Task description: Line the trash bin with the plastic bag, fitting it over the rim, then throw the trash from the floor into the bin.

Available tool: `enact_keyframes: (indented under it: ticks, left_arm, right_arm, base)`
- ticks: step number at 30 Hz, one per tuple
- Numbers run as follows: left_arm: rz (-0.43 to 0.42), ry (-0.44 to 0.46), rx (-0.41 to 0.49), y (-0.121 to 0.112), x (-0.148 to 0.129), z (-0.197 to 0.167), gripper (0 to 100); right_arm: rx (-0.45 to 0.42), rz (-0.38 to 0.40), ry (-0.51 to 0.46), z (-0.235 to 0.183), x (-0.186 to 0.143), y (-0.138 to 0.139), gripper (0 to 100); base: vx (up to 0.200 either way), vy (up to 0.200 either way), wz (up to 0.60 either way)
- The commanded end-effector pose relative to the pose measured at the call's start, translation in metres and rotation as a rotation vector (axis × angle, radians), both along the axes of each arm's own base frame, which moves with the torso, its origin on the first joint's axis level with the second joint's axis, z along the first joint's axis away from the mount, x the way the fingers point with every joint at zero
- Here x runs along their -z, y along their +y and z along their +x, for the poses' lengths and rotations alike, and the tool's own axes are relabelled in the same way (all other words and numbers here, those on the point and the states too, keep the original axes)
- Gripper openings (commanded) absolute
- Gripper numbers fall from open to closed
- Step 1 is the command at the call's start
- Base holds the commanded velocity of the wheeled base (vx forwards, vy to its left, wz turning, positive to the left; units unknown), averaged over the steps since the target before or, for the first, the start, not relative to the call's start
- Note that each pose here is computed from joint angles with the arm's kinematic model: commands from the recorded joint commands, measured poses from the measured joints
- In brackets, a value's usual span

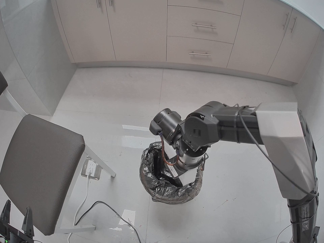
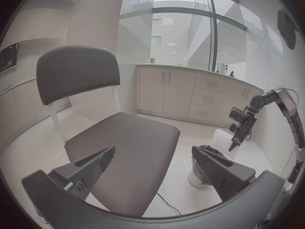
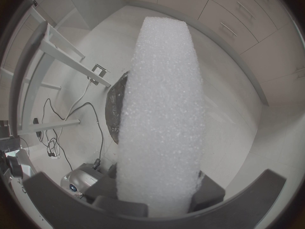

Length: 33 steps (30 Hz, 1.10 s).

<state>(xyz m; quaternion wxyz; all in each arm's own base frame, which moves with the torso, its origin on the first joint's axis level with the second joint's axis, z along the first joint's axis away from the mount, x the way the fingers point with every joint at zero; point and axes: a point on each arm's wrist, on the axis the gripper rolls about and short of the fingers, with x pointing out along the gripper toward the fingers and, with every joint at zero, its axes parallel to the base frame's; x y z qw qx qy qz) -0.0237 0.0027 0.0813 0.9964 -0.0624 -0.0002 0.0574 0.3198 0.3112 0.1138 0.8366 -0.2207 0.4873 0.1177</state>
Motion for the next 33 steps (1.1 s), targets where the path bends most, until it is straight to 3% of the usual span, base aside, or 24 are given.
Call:
enact_keyframes:
  ticks: [1, 12, 14, 17, 22, 33]
  left_arm:
    - [0.000, -0.015, 0.000, 0.000, 0.000, -0.001, 100]
    - [0.000, -0.015, 0.000, 0.000, 0.000, -0.001, 100]
    - [0.000, -0.015, 0.000, 0.000, 0.000, -0.001, 100]
    - [0.000, -0.015, 0.000, 0.000, 0.000, -0.001, 100]
    - [0.000, -0.015, 0.000, 0.000, 0.000, -0.001, 100]
    - [0.000, -0.015, 0.000, 0.000, 0.000, -0.001, 100]
  right_arm:
    - [-0.024, -0.047, 0.043, -0.001, 0.027, 0.010, 0]
    - [0.009, -0.162, 0.176, 0.012, 0.099, 0.004, 0]
    - [0.010, -0.205, 0.217, 0.015, 0.129, 0.003, 0]
    - [0.025, -0.195, 0.201, 0.018, 0.128, 0.001, 0]
    - [0.032, -0.092, 0.094, 0.031, 0.107, 0.004, 0]
    - [0.041, -0.061, 0.063, 0.033, 0.091, 0.002, 0]
  base:
    - [0.000, 0.000, 0.00]
    - [0.000, 0.000, 0.00]
    - [0.000, 0.000, 0.00]
    - [0.000, 0.000, 0.00]
    - [0.000, 0.000, 0.00]
    - [0.000, 0.000, 0.00]
